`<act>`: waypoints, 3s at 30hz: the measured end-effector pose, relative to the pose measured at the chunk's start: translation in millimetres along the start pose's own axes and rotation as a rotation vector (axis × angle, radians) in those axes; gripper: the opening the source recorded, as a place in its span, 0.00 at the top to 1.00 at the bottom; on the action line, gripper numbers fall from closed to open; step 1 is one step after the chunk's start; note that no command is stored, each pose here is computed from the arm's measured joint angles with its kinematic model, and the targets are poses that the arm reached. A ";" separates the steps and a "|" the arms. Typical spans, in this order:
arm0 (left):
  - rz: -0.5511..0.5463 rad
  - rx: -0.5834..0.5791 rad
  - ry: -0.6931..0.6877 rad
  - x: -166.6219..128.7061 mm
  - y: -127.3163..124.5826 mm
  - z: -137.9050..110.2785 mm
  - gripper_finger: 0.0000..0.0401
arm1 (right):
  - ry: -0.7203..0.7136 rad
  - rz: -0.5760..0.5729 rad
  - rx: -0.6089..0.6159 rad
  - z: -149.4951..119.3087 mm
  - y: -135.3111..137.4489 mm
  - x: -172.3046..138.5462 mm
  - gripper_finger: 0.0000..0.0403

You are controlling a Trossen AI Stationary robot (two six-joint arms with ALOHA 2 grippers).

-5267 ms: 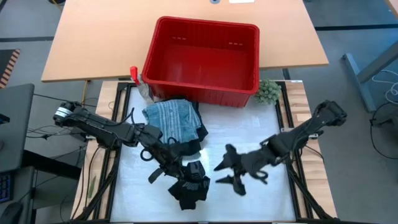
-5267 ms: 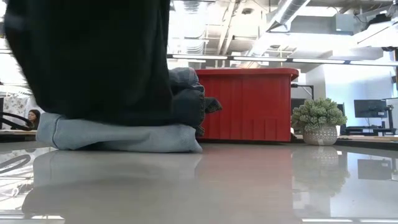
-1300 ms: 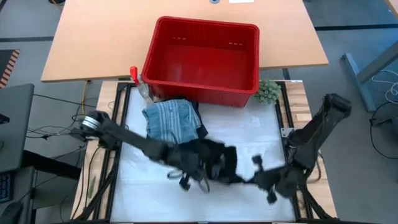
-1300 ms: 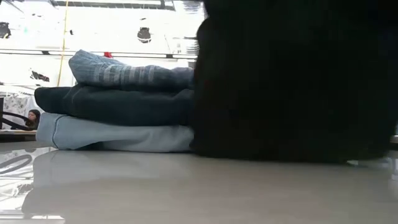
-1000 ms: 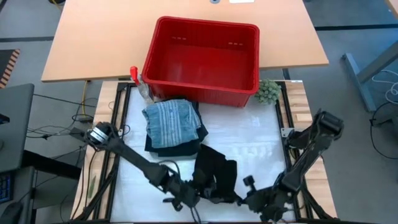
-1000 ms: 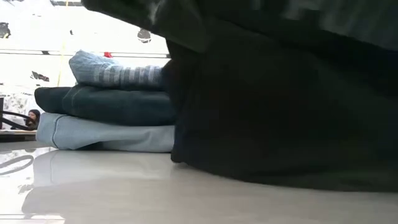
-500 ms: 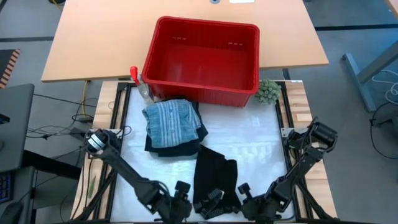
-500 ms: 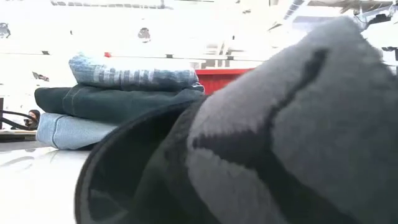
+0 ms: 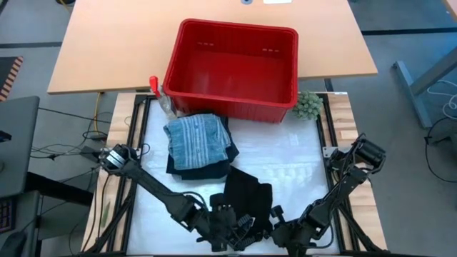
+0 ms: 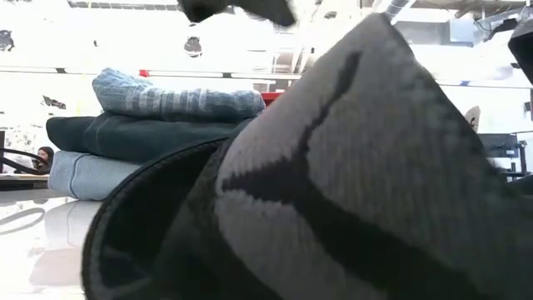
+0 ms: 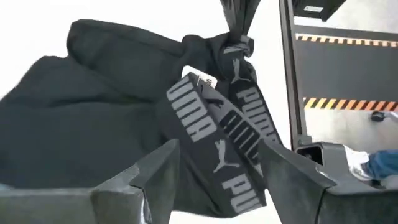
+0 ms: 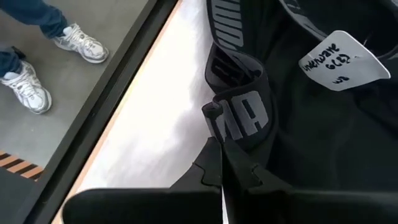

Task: Fold laundry
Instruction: Fold the black boxer from the red laundry bin

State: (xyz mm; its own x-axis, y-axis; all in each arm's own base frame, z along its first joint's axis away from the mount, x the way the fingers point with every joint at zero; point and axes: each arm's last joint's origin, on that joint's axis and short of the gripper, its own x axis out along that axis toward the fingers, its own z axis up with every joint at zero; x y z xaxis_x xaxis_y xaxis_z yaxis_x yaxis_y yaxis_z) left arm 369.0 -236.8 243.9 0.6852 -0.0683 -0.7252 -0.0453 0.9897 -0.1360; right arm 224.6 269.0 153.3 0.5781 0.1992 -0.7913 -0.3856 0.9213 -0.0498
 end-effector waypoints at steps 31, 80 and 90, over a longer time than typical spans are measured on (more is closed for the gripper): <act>0.064 -0.129 -0.132 57.4 2.2 2.6 0.48 | -0.001 0.016 -0.056 -4.1 9.4 -3.5 0.95; -0.081 0.058 -0.297 68.3 -27.5 0.9 1.00 | -0.062 -0.036 -0.238 30.9 11.8 -18.3 0.95; -0.085 0.029 -0.297 72.6 -18.3 6.9 1.00 | -0.124 -0.140 -0.277 56.3 -2.3 -22.5 0.95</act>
State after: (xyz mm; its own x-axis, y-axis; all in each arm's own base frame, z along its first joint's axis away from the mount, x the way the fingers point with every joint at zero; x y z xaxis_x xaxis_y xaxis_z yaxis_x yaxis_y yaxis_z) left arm 424.6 -259.0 198.4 0.8685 -0.1150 -0.4821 0.0389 0.9855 -0.1651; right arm 253.0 281.1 205.5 0.7158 0.1316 -0.6858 -0.4672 0.8201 -0.3302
